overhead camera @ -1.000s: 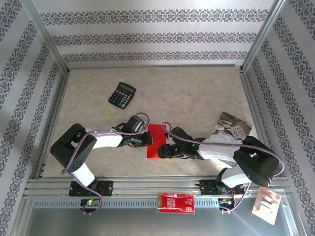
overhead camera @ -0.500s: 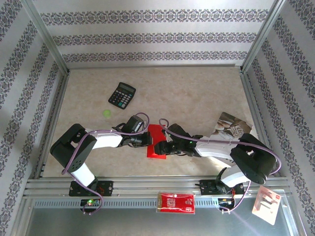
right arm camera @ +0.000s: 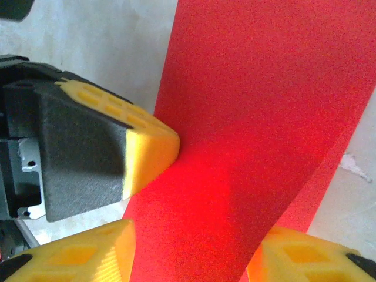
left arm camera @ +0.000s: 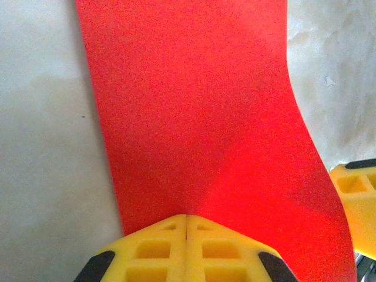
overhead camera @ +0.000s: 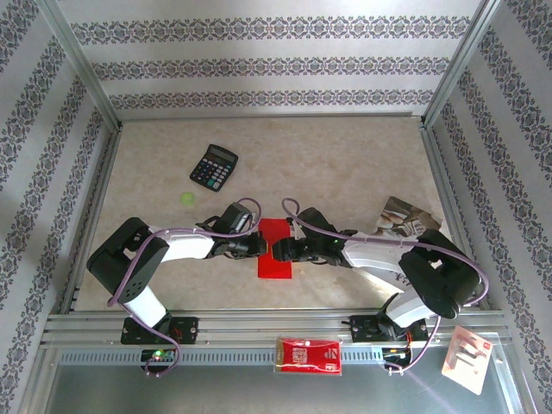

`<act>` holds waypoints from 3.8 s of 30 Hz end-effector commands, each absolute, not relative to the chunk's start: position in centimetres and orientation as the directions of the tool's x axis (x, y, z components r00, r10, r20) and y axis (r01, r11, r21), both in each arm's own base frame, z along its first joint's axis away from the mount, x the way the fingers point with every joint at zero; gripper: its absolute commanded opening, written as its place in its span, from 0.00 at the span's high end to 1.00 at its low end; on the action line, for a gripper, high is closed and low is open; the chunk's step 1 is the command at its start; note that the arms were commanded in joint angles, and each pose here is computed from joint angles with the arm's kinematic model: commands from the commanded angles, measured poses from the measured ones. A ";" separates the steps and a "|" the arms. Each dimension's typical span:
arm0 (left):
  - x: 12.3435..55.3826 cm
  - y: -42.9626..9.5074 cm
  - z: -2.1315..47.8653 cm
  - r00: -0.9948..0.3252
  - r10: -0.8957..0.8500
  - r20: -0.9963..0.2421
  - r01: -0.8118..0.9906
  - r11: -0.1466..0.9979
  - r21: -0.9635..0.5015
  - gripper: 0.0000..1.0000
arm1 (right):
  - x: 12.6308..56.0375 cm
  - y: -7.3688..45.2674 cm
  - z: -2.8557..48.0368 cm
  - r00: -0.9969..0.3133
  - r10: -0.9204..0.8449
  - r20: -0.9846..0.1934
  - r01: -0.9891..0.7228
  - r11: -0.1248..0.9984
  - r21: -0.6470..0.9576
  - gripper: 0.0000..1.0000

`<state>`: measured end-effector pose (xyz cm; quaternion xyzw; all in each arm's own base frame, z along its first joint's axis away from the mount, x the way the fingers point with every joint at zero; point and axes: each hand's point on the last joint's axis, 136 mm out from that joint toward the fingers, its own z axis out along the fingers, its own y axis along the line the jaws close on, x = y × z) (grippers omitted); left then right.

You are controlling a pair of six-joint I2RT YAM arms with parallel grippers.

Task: Fold a paper plane with a square sheet of paper (pick it up from the middle)
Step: Fold the triangle a second time at the center of the table.

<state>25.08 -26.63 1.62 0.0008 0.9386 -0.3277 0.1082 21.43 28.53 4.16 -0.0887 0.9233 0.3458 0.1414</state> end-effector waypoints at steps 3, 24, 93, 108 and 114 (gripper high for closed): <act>22.2 -23.9 -1.5 -0.995 -0.046 -0.094 0.009 0.854 -0.520 1.00 | 22.6 29.3 5.0 -0.936 -0.073 -0.345 -0.291 0.715 0.636 0.49; 23.3 -24.7 -0.1 -0.992 -0.039 -0.122 0.033 0.844 -0.535 0.98 | 24.9 27.5 2.7 -0.977 0.203 -0.067 0.095 0.693 0.714 0.94; 16.8 -33.0 6.8 -0.512 0.496 -0.701 0.769 0.628 -0.118 1.00 | 22.7 24.6 3.5 -0.904 0.391 0.171 0.391 0.601 0.697 0.75; 15.7 -33.0 6.9 -0.630 0.362 -0.687 0.724 0.594 -0.351 1.00 | 25.8 26.8 7.6 -0.977 0.212 -0.020 0.116 0.609 0.785 0.73; 16.4 -32.4 6.9 -0.660 0.322 -0.679 0.693 0.611 -0.384 1.00 | 26.2 27.7 4.6 -0.985 0.174 0.021 0.130 0.649 0.749 0.77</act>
